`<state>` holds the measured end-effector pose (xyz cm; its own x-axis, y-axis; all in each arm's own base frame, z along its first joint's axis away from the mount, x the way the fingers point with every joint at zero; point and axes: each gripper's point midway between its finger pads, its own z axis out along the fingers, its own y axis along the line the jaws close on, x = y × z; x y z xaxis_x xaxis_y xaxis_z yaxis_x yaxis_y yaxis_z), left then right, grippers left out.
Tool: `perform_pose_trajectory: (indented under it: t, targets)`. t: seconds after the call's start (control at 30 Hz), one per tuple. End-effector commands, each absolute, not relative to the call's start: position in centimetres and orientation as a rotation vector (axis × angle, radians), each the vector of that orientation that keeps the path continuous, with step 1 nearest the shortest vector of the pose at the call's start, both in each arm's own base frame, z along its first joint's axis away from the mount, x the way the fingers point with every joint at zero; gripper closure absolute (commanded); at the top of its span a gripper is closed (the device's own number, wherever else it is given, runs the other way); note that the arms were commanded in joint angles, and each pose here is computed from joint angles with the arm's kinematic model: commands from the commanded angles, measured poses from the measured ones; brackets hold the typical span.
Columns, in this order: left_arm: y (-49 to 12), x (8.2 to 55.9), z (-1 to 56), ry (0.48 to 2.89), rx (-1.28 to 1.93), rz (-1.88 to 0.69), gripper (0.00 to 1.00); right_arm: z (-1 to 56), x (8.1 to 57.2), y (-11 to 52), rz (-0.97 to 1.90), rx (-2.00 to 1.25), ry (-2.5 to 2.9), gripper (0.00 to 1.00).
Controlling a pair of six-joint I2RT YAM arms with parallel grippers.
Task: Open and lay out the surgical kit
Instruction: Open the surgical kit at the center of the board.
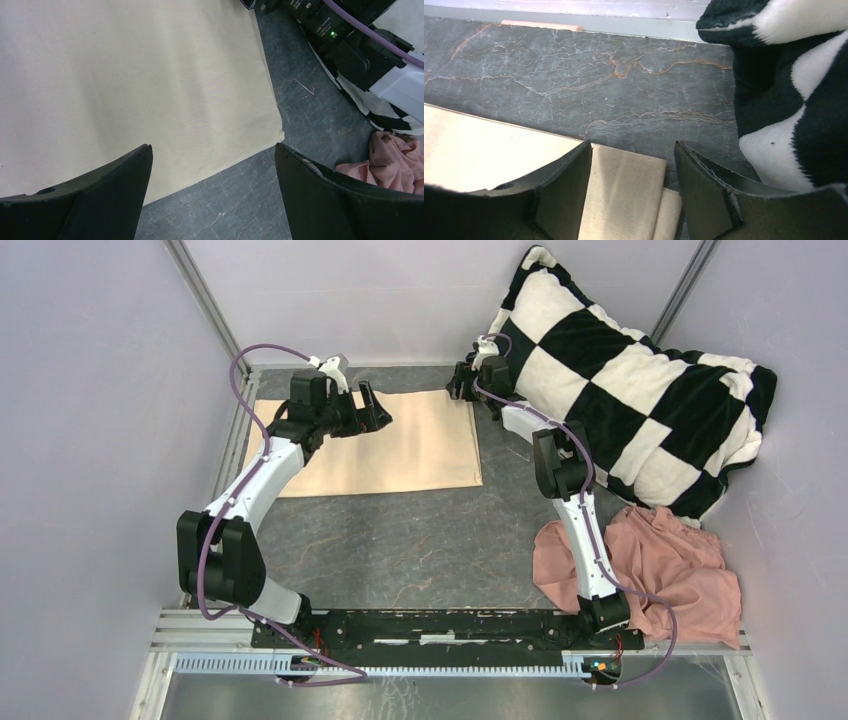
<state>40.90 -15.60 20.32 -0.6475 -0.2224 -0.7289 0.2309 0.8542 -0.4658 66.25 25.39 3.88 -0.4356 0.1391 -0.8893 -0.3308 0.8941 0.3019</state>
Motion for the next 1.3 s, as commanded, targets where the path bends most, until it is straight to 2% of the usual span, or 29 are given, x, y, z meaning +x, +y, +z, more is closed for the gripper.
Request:
perform_pose_trajectory:
  t: [0.0, 0.2, 0.47, 0.7, 0.83, 1.07, 1.27]
  targets:
    - [-16.4, 41.2, 20.9, 2.145, 0.029, -0.711, 0.03, 4.1, 66.4, 25.7, 0.580, -0.166, 1.935, 0.35]
    - [-16.4, 41.2, 20.9, 2.144, 0.032, -0.713, 0.03, 5.9, 66.8, 26.6, 0.641, -0.172, 1.892, 0.52]
    - [-16.4, 41.1, 20.9, 2.145, 0.031, -0.711, 0.03, 7.8, 66.9, 26.9, 0.657, -0.168, 1.865, 0.56]
    - [-16.4, 41.1, 21.0, 2.142, 0.032, -0.709, 0.03, 11.0, 66.4, 28.0, 0.738, -0.178, 1.828, 0.82]
    - [-16.2, 41.2, 21.2, 2.135, 0.030, -0.694, 0.04, 14.4, 65.0, 29.4, 0.838, -0.216, 1.786, 1.00]
    - [-15.2, 41.2, 22.0, 2.110, 0.016, -0.632, 0.04, 20.8, 59.2, 32.4, 0.973, -0.406, 1.683, 1.00]
    - [-13.9, 41.4, 23.0, 2.079, -0.014, -0.554, 0.04, 22.0, 53.0, 34.4, 1.057, -0.618, 1.641, 1.00]
